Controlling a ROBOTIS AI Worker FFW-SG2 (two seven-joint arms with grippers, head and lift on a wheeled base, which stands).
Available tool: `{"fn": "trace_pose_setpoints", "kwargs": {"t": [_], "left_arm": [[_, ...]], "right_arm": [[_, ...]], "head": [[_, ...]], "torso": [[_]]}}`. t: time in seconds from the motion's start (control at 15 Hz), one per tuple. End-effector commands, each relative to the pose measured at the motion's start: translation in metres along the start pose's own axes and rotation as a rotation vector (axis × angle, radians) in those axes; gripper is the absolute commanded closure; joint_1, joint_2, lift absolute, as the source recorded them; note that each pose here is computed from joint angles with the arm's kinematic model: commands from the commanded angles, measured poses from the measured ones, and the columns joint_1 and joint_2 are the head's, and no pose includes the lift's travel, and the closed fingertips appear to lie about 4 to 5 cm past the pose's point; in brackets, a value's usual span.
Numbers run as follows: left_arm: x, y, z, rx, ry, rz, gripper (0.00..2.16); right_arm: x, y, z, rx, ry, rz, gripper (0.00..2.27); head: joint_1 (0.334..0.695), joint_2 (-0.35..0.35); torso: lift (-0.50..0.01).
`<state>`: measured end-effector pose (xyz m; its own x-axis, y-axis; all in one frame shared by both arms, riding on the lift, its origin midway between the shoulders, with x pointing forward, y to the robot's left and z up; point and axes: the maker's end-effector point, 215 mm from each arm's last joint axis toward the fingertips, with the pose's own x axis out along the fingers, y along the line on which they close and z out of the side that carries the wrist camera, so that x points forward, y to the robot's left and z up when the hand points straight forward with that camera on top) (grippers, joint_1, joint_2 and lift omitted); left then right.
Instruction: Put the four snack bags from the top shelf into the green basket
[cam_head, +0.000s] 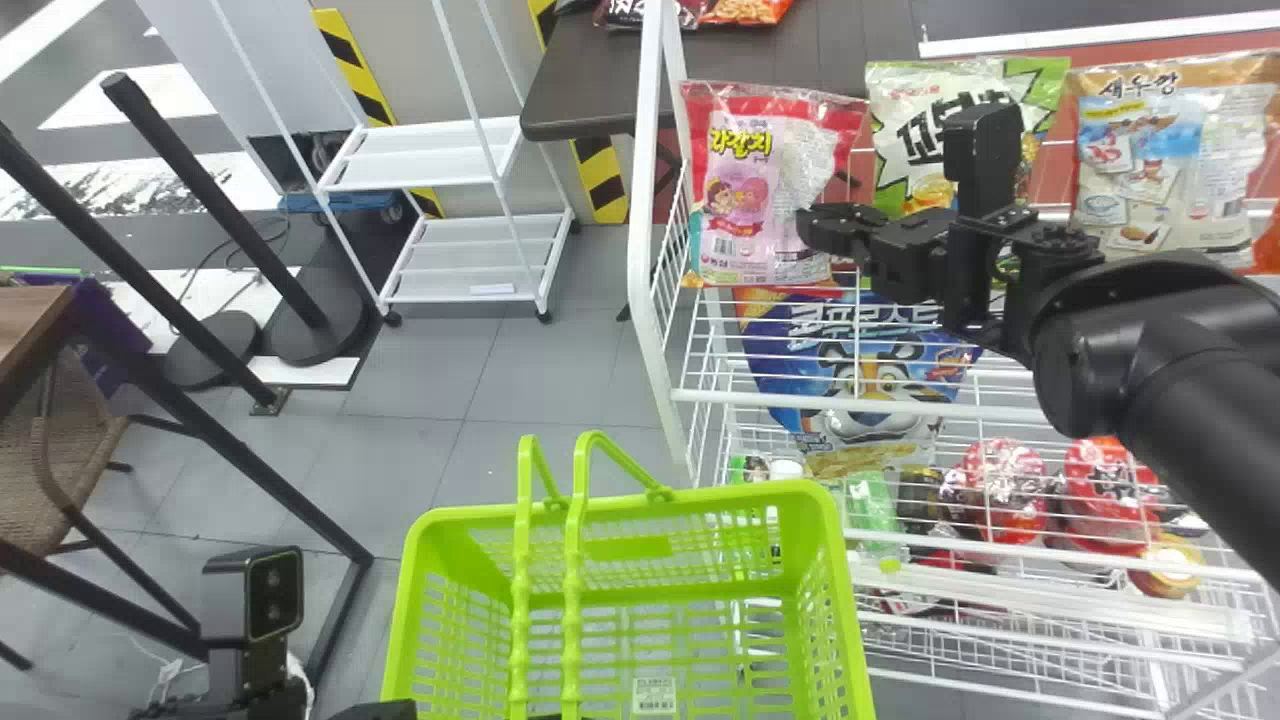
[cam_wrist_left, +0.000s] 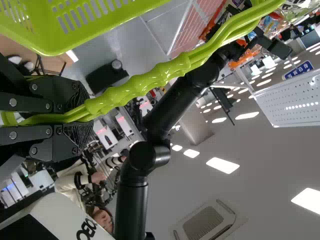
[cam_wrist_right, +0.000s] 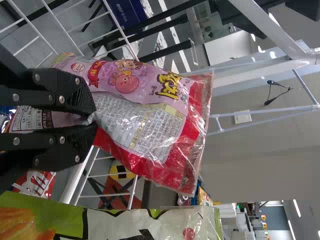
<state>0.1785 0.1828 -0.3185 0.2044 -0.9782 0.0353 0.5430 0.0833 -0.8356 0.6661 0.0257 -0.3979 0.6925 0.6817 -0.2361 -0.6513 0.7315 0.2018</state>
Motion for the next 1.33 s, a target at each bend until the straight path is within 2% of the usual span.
{"fn": "trace_pose_setpoints", "kwargs": {"t": [0.0, 0.13, 0.33, 0.53, 0.73, 1.07, 1.27], "left_arm": [[-0.003, -0.003, 0.001, 0.003, -0.006, -0.007, 2.15], [-0.007, -0.004, 0.001, 0.002, -0.014, -0.002, 2.15], [-0.007, -0.003, 0.005, 0.015, -0.008, -0.001, 2.15], [-0.007, -0.002, 0.011, 0.029, -0.01, -0.002, 2.15], [-0.004, 0.004, 0.019, 0.038, -0.01, -0.003, 2.15], [0.004, 0.015, 0.022, 0.018, 0.013, 0.006, 2.15], [0.01, 0.025, 0.017, 0.0, 0.023, 0.023, 2.15]], "right_arm": [[-0.001, 0.02, 0.0, 0.008, -0.025, 0.014, 2.25], [-0.008, 0.042, -0.002, -0.024, -0.008, 0.025, 2.25], [-0.037, 0.033, 0.01, -0.035, -0.037, -0.034, 2.25], [-0.08, 0.006, 0.044, 0.048, -0.153, -0.098, 2.25], [-0.12, 0.029, 0.052, 0.166, -0.213, -0.069, 2.25], [-0.231, 0.084, 0.002, 0.305, -0.062, -0.039, 2.25], [-0.273, 0.128, -0.004, 0.374, 0.001, 0.056, 2.25]], "head": [[0.695, 0.273], [0.695, 0.29], [0.695, 0.32], [0.695, 0.287], [0.695, 0.244], [0.695, 0.217], [0.695, 0.203]], "torso": [[0.0], [0.0], [0.0], [0.0], [0.0], [0.0], [0.0]]}}
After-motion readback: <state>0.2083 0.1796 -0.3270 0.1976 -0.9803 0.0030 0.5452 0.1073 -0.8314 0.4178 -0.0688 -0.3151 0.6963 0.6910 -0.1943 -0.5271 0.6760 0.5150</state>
